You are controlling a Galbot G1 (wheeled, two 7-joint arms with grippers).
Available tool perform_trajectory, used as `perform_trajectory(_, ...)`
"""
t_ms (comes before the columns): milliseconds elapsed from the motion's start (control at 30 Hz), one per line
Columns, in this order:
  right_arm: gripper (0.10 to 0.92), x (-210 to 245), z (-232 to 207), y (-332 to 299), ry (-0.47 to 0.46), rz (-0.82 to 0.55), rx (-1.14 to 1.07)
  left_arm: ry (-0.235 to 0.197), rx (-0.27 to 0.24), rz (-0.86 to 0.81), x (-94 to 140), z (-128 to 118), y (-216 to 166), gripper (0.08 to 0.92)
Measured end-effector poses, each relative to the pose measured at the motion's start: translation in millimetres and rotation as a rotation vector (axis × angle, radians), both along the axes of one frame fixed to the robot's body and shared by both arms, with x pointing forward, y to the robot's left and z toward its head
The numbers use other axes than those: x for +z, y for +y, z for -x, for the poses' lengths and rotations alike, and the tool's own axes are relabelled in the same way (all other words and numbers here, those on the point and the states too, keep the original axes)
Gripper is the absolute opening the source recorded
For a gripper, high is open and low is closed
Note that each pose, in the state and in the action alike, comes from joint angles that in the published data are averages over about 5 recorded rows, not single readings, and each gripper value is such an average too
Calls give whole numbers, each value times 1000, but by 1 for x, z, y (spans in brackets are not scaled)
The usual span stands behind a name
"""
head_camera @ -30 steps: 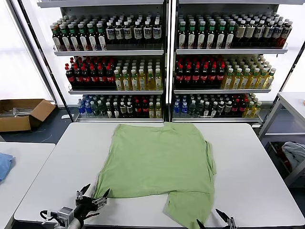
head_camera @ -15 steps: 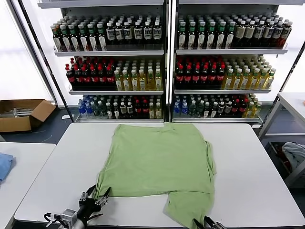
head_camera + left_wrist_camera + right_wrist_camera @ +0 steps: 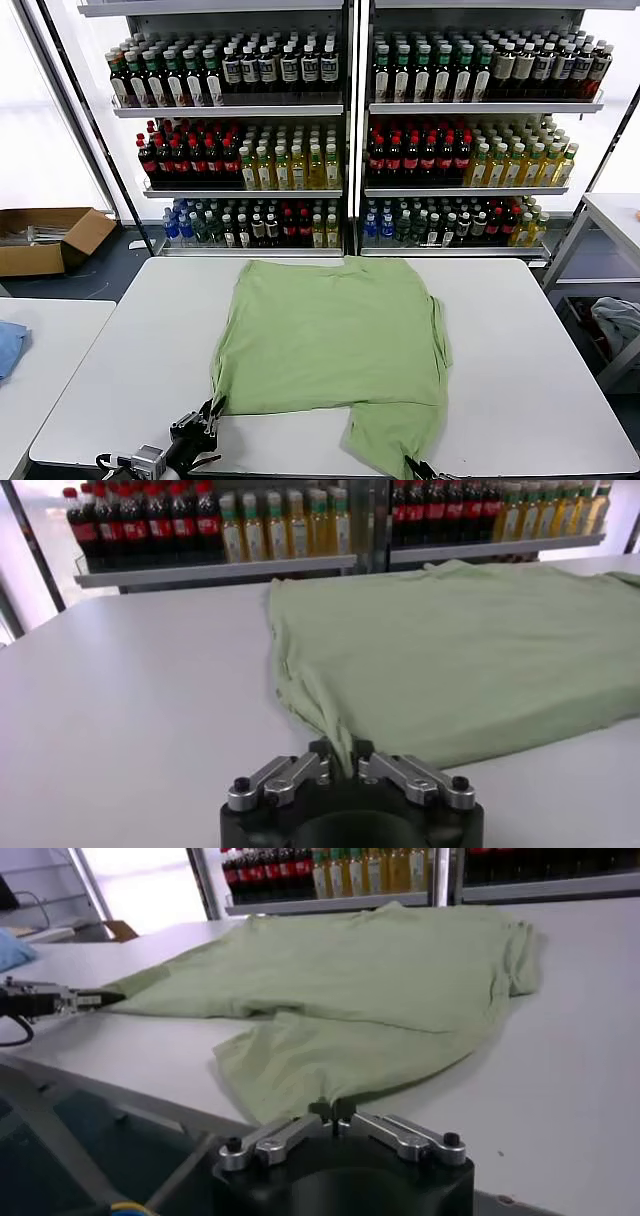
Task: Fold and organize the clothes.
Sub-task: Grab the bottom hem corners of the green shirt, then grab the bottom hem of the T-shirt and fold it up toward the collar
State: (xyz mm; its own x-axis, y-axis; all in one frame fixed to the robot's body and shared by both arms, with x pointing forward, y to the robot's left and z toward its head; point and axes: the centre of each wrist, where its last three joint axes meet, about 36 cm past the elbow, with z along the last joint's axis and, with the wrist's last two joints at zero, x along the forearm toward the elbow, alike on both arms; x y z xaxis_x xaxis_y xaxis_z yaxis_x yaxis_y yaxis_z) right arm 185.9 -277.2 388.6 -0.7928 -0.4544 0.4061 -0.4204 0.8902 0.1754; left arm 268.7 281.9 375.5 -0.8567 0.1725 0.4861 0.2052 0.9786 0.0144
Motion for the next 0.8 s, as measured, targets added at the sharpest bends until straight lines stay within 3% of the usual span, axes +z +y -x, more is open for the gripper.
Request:
perform_trajectory(600,106,41,18,-5,-130,-120,-8,-33,-1,-22,40,23,5,93)
perform_trajectory(800,106,44,15,0,-154,-193,-54,-48,16,-13,48,20,10,93)
